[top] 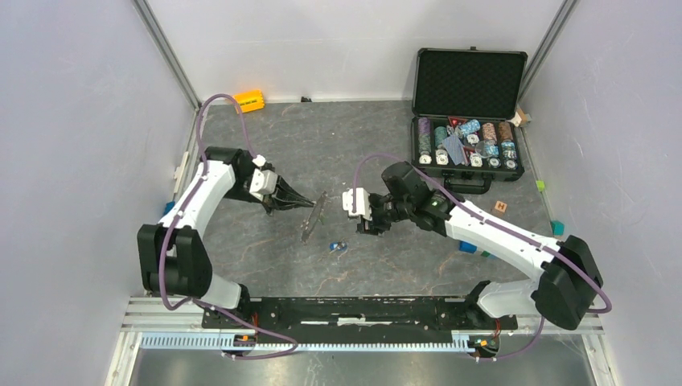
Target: Put the keys on the keyring
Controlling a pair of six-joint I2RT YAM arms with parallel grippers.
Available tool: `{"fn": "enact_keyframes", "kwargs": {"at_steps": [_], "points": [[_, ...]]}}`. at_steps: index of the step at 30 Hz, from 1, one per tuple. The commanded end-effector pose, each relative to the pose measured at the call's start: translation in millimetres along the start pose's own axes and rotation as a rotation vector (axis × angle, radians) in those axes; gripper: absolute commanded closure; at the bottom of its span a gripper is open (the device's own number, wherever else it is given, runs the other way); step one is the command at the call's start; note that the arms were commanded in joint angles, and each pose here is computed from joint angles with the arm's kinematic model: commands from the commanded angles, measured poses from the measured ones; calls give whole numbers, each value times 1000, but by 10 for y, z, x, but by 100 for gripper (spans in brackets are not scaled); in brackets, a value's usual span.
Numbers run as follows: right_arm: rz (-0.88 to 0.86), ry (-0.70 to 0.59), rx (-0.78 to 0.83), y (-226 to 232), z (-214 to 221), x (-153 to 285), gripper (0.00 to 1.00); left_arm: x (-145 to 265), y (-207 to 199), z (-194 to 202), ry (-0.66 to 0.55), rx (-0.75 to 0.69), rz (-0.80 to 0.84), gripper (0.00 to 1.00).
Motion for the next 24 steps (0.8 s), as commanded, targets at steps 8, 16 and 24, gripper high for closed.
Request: {"fn": "enact_keyframes", "kwargs": {"at_steps": [8, 16, 24], "points": [[-30, -282, -1, -338, -641, 85, 32, 35, -189, -305, -81, 29, -58, 98], [-122, -397, -27, -462, -1064, 139, 44, -1, -171, -214, -133, 36, -75, 98], [-197, -365, -10, -279, -1043, -77, 59, -54, -233, -194, -132, -44, -57, 98]]}}
Point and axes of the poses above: each gripper's point midway between its finger pads, its own x axis back along the fingers, its own y axis along the line the jaws close on, z = x × y, the point moved 5 cm from there along x, back along the fingers, and after that the axes turned 6 degrees about x, right-handed, at the moved point
